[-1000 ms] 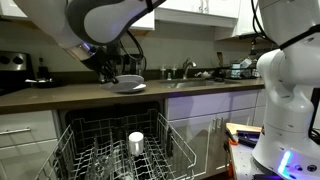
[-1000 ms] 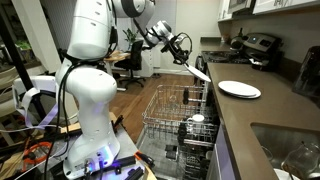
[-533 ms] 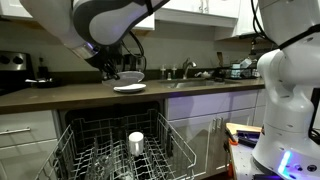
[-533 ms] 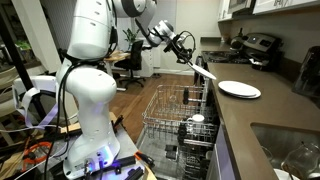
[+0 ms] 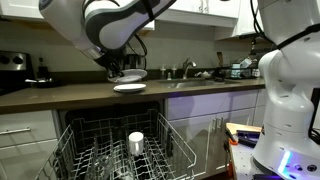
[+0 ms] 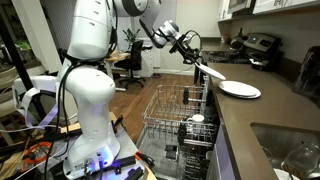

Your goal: Remove the plate from the plate dryer and put it on top of the two white plates

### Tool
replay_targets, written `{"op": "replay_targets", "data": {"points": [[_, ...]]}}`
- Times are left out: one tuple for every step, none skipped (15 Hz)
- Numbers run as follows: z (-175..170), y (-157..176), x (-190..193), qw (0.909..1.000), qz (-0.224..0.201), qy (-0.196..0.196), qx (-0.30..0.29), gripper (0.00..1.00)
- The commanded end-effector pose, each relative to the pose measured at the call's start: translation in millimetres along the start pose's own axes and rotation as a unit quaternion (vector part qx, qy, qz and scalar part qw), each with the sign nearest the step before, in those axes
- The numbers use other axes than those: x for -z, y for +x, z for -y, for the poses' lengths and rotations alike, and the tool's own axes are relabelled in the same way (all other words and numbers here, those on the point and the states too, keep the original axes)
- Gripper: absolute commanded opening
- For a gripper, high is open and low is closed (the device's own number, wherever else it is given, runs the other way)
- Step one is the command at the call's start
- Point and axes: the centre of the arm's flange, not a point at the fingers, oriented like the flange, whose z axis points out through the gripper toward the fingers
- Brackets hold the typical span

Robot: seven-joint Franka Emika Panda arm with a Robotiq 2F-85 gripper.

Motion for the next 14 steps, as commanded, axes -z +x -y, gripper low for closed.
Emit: {"op": "replay_targets", "data": {"points": [[-18.1,-16.8,-20.5,0.9994,-0.018,-0.013,-0.025,0.06],[-21.2,-17.8,-27.7,0.9992,-0.021,-0.011,-0.031,0.06],[-23.9,-18.0,-34.5,0.9990,-0.025,-0.010,-0.035,0.06],[-26.5,-18.0,-41.0,0.9987,-0.030,-0.010,-0.040,0.06],[-27.8,-17.8,-46.2,0.9985,-0.035,-0.001,-0.041,0.06],[-17.6,-1.5,-40.8,0.9994,-0.017,0.008,-0.028,0.07],[-19.0,-1.8,-46.2,0.9993,-0.020,0.011,-0.029,0.07],[-20.0,-2.0,-49.4,0.9993,-0.020,0.012,-0.030,0.07],[-20.5,-2.1,-50.3,0.9993,-0.019,0.012,-0.031,0.07],[-20.3,-2.0,-49.8,0.9992,-0.020,0.012,-0.031,0.06],[-19.8,-1.7,-51.0,0.9992,-0.024,0.012,-0.030,0.06],[-19.2,-0.2,-54.7,0.9992,-0.019,0.008,-0.033,0.06],[-18.5,2.5,-59.8,0.9993,-0.018,0.008,-0.031,0.06],[-18.2,4.3,-63.9,0.9994,-0.018,0.008,-0.030,0.06]]}}
